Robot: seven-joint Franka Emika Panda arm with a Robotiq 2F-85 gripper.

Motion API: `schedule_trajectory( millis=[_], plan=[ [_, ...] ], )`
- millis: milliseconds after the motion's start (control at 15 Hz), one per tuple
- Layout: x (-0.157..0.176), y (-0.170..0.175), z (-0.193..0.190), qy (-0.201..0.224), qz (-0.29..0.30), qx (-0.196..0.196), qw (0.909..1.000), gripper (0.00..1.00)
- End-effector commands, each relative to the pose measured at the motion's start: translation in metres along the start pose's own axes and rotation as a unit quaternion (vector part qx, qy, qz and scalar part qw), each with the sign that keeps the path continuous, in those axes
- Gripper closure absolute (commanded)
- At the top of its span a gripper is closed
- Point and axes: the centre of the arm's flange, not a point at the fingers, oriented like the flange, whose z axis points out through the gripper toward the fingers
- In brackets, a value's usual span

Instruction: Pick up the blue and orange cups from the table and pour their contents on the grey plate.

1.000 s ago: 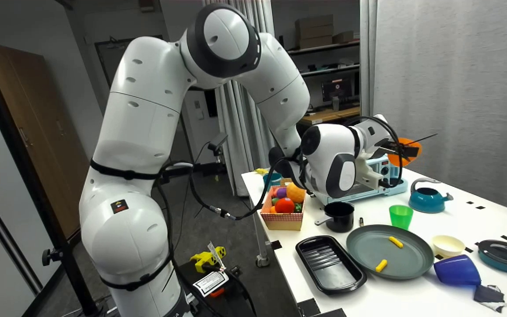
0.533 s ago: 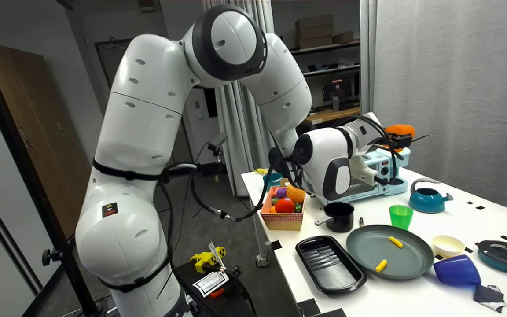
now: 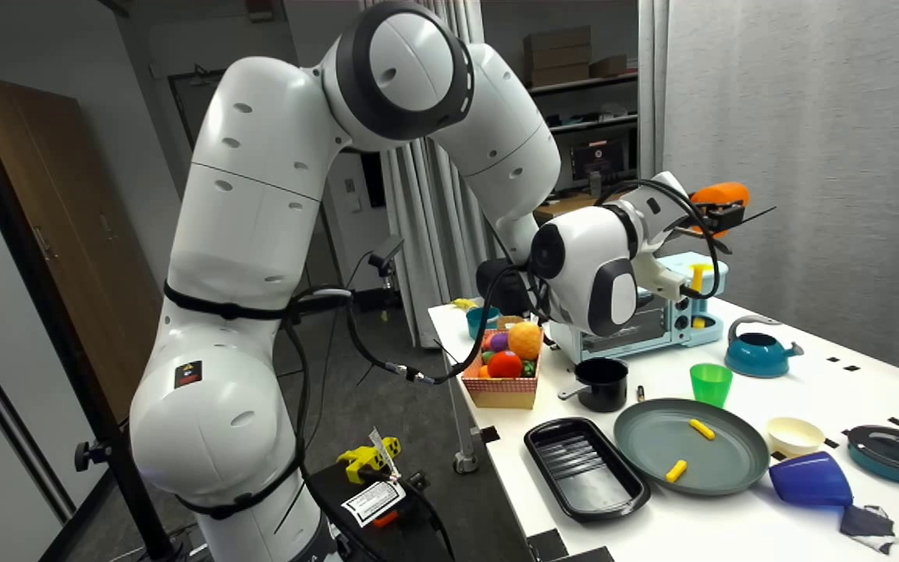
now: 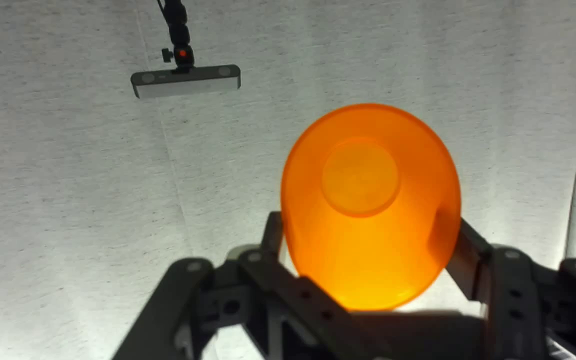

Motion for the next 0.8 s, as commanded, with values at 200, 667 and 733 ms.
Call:
schedule_trajectory(
  millis=[200, 667, 733],
  plan=[
    [0.014, 0.008, 0.005, 0.021, 0.001, -0.013, 0.9997, 0.49],
    [0.030, 0.039, 0.054, -0.125, 0.054, -0.123, 0.9831, 0.49],
    [0.033, 0.047, 0.062, -0.152, 0.062, -0.136, 0.9770, 0.49]
  ],
)
